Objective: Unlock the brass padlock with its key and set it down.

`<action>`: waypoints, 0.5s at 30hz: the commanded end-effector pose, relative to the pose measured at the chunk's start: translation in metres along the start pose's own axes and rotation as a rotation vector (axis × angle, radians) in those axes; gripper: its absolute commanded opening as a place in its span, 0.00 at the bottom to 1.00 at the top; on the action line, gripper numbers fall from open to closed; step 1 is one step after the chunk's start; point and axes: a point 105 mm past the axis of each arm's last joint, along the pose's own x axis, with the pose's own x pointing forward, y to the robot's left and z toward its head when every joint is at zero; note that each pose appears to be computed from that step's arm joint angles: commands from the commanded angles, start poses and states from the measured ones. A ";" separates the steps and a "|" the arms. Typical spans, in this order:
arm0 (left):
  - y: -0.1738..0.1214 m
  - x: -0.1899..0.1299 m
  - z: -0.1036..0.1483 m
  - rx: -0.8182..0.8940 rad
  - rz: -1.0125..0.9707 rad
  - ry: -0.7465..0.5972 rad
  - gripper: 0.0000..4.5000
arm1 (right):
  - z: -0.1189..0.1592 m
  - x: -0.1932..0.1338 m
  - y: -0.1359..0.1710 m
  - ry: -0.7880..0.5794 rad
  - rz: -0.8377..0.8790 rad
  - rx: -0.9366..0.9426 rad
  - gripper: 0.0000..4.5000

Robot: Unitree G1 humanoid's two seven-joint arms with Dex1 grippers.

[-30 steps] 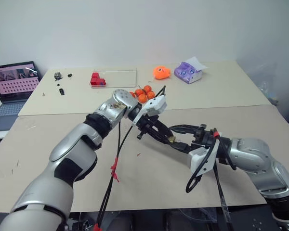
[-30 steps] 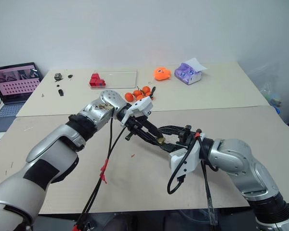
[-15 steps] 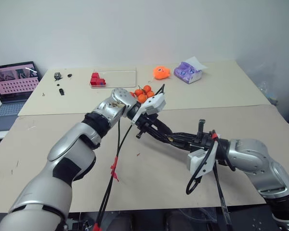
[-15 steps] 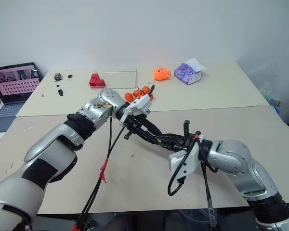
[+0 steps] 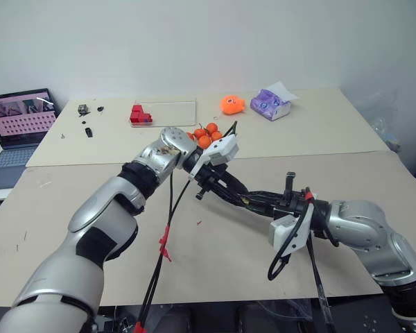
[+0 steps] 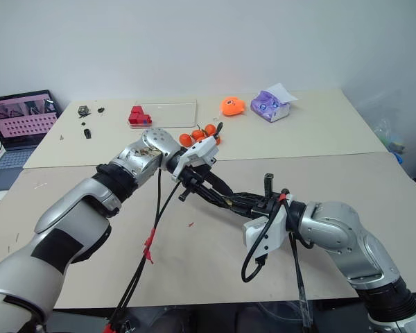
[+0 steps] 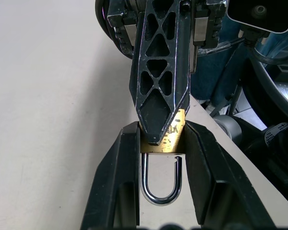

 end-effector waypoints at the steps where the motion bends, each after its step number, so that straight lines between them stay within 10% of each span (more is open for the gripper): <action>1: 0.001 -0.001 0.008 0.008 -0.005 0.001 0.41 | 0.012 -0.003 -0.020 -0.042 -0.082 -0.050 0.03; 6: 0.003 -0.005 0.011 0.023 0.013 0.005 0.78 | 0.011 -0.003 -0.019 -0.042 -0.079 -0.047 0.03; 15: 0.015 -0.042 0.051 0.028 0.146 -0.138 0.78 | 0.003 -0.004 -0.013 -0.021 -0.062 -0.031 0.03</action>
